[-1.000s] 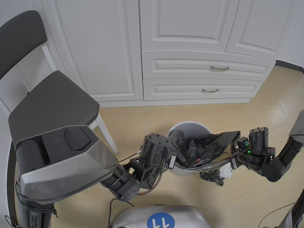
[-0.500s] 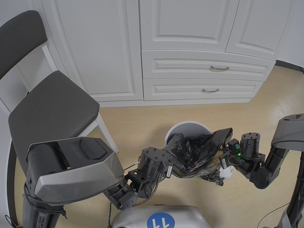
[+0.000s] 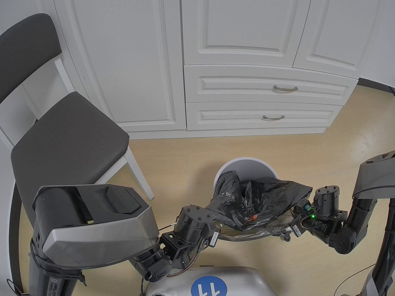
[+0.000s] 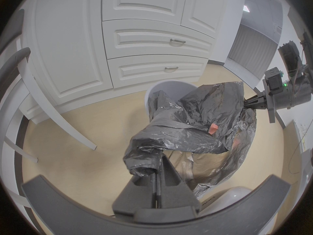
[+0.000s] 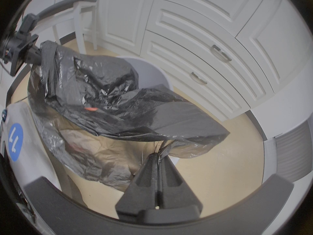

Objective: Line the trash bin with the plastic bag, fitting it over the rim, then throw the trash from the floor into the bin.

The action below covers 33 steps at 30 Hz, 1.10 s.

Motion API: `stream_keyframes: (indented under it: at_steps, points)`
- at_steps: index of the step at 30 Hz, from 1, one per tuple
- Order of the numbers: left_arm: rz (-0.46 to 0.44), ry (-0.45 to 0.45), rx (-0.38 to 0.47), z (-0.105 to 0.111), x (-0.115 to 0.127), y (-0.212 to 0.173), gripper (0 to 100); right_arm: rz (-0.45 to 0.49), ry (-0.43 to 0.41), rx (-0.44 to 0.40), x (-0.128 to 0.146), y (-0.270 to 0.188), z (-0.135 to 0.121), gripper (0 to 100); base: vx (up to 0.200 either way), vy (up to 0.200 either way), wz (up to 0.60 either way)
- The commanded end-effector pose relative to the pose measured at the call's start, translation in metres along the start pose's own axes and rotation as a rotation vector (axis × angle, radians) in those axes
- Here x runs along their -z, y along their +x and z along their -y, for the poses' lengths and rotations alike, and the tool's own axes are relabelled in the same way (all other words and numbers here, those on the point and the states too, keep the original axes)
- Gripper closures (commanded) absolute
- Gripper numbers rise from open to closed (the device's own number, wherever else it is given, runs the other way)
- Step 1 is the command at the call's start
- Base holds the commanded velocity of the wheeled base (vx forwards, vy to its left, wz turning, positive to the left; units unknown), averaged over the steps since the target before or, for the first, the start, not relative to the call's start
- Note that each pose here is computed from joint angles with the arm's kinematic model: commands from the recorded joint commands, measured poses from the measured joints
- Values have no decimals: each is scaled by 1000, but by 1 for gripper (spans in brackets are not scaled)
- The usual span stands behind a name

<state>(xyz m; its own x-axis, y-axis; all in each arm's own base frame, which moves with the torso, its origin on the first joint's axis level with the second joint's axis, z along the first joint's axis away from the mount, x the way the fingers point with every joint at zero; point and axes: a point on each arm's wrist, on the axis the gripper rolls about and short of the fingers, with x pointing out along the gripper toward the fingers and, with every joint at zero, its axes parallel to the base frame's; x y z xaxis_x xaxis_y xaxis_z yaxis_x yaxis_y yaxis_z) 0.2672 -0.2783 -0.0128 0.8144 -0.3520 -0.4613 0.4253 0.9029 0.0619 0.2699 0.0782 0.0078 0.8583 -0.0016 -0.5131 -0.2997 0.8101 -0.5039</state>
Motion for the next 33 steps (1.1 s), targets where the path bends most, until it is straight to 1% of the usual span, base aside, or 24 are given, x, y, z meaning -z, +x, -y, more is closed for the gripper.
stream_keyframes:
  at_steps: [1, 5, 6, 12, 13, 14, 18, 19, 21, 22, 24, 25, 26, 33]
  points:
    - [0, 6, 5, 0, 1, -1, 100, -13, -17, -19, 3, 1, -6, 100, 0, 0, 0]
    - [4, 2, 5, 0, 1, 1, 100, -19, -20, -23, 5, 7, -10, 100, 0, 0, 0]
    - [28, -16, -2, 0, 0, 9, 100, -18, -13, -27, 4, 17, -17, 100, 0, 0, 0]
    - [61, -28, -12, -1, -2, 14, 100, 12, 9, -14, 5, 25, -23, 100, 0, 0, 0]
    - [82, -29, -3, 3, -1, 15, 100, 41, 15, -2, 5, 27, -24, 100, 0, 0, 0]
    - [85, -30, -3, 3, -1, 15, 100, 44, 15, 0, 5, 28, -24, 100, 0, 0, 0]
    - [156, -33, -14, 12, -4, 15, 100, 61, 11, -1, 5, 26, -27, 100, 0, 0, 0]
    - [177, -23, -24, 15, -4, 15, 100, 61, 6, -3, 5, 24, -28, 100, 0, 0, 0]
    - [188, -19, -27, 16, -5, 14, 100, 59, 3, -6, 5, 23, -28, 100, 0, 0, 0]
    - [208, -7, -31, 17, -6, 13, 100, 53, -32, -10, 6, 15, -28, 100, 0, 0, 0]
    - [215, -4, -31, 17, -6, 12, 100, 40, -76, -13, 10, 9, -26, 100, 0, 0, 0]
    - [215, -4, -31, 17, -6, 12, 100, 40, -76, -13, 10, 9, -26, 0, 0, 0, 0]
    - [215, -4, -31, 17, -6, 12, 100, 40, -93, -13, 10, 6, -25, 0, 0, 0, 0]
    - [222, -11, -39, 13, -10, 11, 100, 82, -80, 3, 5, -11, -15, 0, 0, 0, 0]
